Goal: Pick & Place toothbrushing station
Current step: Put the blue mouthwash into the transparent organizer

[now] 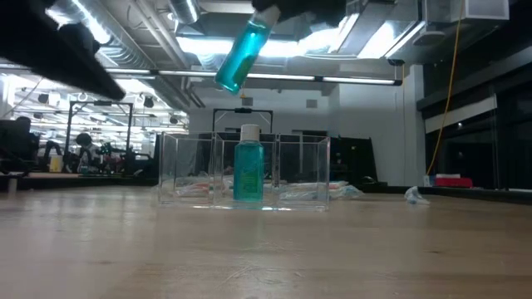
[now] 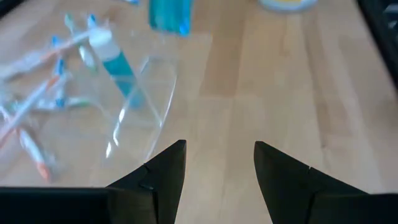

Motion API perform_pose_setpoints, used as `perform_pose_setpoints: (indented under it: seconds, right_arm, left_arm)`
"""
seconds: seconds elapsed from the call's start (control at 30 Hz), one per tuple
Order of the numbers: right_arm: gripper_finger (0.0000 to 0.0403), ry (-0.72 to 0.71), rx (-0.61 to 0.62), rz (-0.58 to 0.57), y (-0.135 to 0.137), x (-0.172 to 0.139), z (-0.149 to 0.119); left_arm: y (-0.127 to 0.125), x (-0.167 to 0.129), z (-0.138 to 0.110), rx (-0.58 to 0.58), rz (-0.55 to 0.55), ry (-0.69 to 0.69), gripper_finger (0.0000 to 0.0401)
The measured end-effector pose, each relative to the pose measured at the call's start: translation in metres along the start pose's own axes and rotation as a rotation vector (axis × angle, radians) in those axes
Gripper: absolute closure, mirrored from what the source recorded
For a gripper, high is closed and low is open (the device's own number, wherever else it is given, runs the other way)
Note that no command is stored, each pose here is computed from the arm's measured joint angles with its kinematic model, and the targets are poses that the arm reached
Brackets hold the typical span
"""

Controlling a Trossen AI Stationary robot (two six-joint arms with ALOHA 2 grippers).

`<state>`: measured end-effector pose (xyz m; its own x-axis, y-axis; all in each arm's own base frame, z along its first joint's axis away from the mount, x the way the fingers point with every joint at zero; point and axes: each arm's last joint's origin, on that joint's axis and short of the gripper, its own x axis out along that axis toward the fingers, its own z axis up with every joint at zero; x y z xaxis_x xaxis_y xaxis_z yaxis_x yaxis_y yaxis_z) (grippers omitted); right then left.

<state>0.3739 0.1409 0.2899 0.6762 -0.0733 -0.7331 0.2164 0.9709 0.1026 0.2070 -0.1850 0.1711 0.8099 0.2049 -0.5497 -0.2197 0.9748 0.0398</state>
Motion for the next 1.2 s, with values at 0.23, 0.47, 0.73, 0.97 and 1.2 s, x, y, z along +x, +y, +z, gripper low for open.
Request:
perform_pose_setpoints:
  seconds: [0.23, 0.47, 0.73, 0.97, 1.2]
  right_arm:
    - [0.0306, 0.157, 0.218, 0.139, -0.034, -0.010, 0.026]
    - [0.0306, 0.238, 0.405, 0.196, -0.047, -0.036, 0.049]
    - [0.0306, 0.385, 0.489, 0.096, -0.057, -0.004, 0.039]
    - [0.0302, 0.398, 0.373, 0.014, -0.050, 0.031, 0.027]
    - [0.0298, 0.417, 0.460, 0.012, -0.044, 0.031, 0.024]
  left_arm:
    - [-0.005, 0.001, -0.011, -0.040, -0.026, 0.061, 0.0217]
    - [-0.024, -0.011, -0.006, -0.024, -0.156, -0.035, 0.0217]
    - [-0.032, -0.021, 0.000, 0.048, -0.123, -0.192, 0.0217]
    - [-0.031, -0.021, 0.000, 0.015, -0.086, -0.207, 0.0217]
    - [-0.030, -0.022, -0.001, -0.012, -0.070, -0.214, 0.0217]
